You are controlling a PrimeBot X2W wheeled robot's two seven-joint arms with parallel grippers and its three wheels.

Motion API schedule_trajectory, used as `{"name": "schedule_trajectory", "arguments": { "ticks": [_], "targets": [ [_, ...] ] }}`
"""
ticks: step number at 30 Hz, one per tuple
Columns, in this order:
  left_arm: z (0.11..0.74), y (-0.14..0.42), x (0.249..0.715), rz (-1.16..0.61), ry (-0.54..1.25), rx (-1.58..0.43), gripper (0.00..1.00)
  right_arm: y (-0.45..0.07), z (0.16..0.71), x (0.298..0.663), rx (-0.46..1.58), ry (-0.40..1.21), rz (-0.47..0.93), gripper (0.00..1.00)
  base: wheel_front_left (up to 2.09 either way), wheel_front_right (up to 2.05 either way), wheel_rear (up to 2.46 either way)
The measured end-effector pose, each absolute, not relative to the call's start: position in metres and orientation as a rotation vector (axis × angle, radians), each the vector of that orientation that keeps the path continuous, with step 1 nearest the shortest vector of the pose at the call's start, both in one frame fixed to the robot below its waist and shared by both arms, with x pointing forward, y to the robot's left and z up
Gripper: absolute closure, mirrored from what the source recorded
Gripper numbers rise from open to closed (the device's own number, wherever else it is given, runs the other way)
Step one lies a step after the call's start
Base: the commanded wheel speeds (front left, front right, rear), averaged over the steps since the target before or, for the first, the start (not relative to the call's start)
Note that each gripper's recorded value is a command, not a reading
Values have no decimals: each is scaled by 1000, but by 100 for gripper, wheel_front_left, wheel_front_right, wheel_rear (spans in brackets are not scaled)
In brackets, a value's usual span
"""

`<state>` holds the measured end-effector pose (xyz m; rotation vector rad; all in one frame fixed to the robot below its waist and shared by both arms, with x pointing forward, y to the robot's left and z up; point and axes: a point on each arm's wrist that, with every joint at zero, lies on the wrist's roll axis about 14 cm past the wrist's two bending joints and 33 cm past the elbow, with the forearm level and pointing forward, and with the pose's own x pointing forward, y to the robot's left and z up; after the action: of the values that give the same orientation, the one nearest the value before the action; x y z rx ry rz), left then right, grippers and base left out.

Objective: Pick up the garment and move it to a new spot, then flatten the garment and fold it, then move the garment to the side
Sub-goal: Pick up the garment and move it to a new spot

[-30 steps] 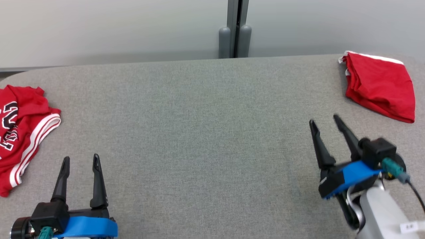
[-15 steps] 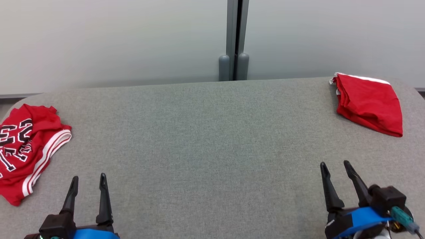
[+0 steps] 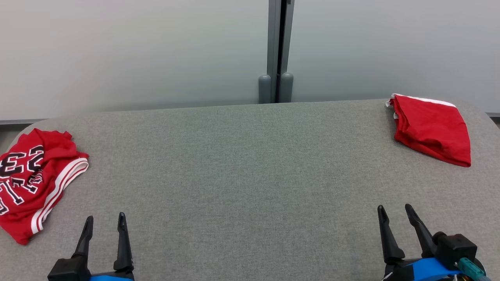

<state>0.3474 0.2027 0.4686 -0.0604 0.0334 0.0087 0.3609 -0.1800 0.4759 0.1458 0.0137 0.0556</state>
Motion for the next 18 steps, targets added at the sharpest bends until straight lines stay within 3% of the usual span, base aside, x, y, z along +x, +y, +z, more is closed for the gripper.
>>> {"name": "schedule_trajectory", "arguments": {
  "ticks": [18],
  "targets": [
    [467, 244, 327, 141, 38, -51, 0, -135, 477, 381, 152, 19, 183, 0, 0, 0, 0]
  ]
}}
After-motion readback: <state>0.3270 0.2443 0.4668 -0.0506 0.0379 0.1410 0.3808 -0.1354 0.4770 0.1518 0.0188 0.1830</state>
